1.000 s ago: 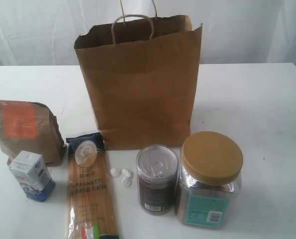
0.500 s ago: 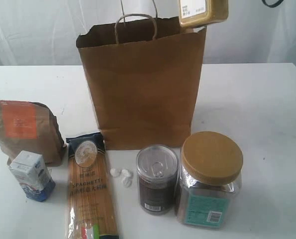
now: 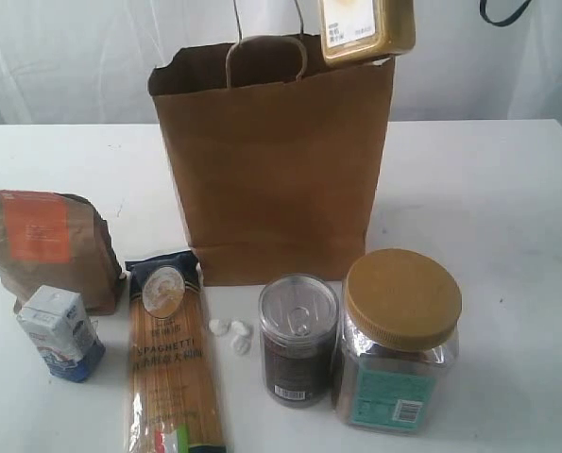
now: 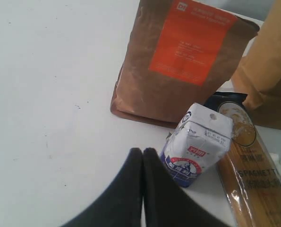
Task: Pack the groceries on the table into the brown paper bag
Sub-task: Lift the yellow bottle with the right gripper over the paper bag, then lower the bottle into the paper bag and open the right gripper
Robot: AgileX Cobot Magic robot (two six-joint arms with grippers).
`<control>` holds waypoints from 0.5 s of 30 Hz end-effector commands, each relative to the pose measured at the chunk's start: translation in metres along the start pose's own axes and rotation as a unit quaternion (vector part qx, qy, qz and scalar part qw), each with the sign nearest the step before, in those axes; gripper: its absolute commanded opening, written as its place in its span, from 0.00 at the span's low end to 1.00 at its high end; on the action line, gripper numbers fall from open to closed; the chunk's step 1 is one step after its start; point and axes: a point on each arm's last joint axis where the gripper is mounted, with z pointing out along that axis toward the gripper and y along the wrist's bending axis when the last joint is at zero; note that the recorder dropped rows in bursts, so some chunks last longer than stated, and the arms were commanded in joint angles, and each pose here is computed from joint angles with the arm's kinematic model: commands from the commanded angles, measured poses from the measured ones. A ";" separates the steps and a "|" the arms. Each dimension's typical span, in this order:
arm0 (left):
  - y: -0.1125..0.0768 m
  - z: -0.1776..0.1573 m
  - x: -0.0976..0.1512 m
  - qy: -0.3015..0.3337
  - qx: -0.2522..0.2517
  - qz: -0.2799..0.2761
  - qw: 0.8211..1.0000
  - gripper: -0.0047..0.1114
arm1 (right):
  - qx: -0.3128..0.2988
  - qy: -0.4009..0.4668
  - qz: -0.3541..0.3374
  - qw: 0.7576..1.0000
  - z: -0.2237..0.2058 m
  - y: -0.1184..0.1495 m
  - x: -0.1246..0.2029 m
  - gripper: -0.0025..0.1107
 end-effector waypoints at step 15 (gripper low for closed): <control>0.000 0.000 0.001 0.000 0.003 -0.007 1.000 0.04 | -0.019 0.005 0.031 0.999 0.015 -0.014 0.017 0.02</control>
